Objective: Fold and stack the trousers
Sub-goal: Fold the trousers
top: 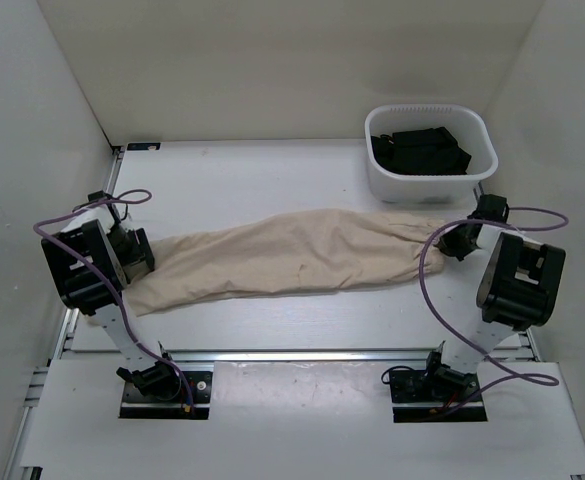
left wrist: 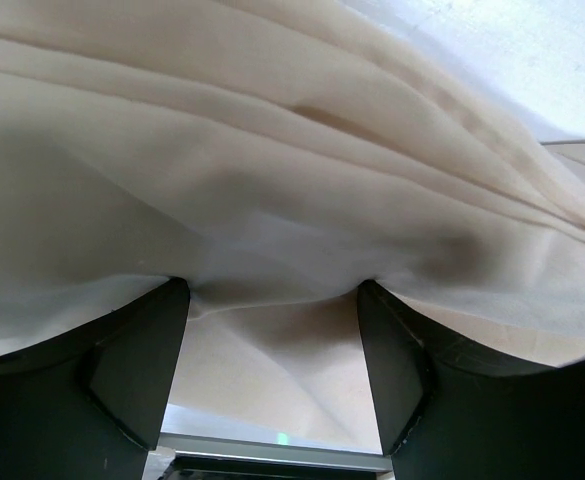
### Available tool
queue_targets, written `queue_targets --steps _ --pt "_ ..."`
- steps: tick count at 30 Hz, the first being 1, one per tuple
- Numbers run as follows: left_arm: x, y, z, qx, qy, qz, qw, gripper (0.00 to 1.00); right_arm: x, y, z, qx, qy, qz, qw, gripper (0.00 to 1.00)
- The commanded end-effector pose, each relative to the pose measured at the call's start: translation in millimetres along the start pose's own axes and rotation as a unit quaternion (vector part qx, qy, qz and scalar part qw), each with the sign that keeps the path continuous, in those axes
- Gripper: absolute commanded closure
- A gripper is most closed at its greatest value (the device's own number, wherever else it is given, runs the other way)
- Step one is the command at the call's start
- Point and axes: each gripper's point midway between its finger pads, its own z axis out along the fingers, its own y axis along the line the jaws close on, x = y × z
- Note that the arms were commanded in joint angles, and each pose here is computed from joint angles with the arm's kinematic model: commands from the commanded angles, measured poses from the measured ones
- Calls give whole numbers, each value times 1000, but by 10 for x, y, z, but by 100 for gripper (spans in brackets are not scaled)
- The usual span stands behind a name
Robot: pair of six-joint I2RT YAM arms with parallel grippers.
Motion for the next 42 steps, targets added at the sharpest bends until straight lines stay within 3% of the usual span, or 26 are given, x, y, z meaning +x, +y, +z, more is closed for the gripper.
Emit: queue_targets --steps 1,4,6,12,13,15,16,18,19,22,24,25,31,34,36,37,38,40,41,42 --pt "218 -59 33 16 29 0 999 20 92 -368 -240 53 0 22 998 100" --pt "158 -77 -40 20 14 0 1000 20 -169 -463 -733 104 -63 -4 993 100" --pt "199 -114 -16 16 25 9 1000 20 -444 -309 -1136 97 -119 -42 987 100" --pt "176 -361 13 13 27 54 998 20 -440 414 -1884 97 -151 -209 961 100" --pt "137 -393 17 13 25 58 998 20 -142 709 -1927 76 -140 -259 953 100" --pt "122 -451 90 13 35 67 997 20 149 1129 -2008 50 -152 -282 946 100" --pt "102 -435 110 8 36 67 997 20 633 1462 -2052 16 -142 -338 930 100" --pt "78 -464 146 3 39 74 996 20 1015 1885 -2072 1 -163 -370 915 100" --pt "70 -472 190 -3 44 79 996 20 1614 2102 -1935 -14 -135 -417 899 100" --pt "58 -466 231 -14 47 84 995 20 2592 2700 -1886 -57 -118 -478 868 100" --pt "58 -465 231 -14 47 84 995 20 3132 2892 -1873 -83 -99 -504 854 100" --pt "58 -465 231 -14 47 84 995 20 3383 2904 -1642 -73 -87 -521 846 100" --pt "15 -454 214 -19 42 84 995 20 4081 2926 -1265 -119 -17 -498 859 100" --pt "-48 -448 209 -23 36 84 996 20 4351 2931 -1268 -155 6 -522 839 100" --pt "-82 -454 194 -23 31 84 996 20 4653 2905 -1324 -190 40 -567 800 100" --pt "-111 -459 207 -23 30 84 996 20 4747 2895 -1284 -198 55 -579 789 97" --pt "-111 -459 207 -23 30 84 996 20 4821 2987 -1363 -224 65 -593 770 68" --pt "-111 -459 207 -23 30 84 996 20 4964 3029 -1500 -259 100 -608 744 35" --pt "-111 -459 207 -23 30 84 996 20 4930 3162 -1647 -280 89 -609 737 13" --pt "-111 -459 207 -23 30 84 996 20 4864 3230 -1854 -300 84 -616 723 10"
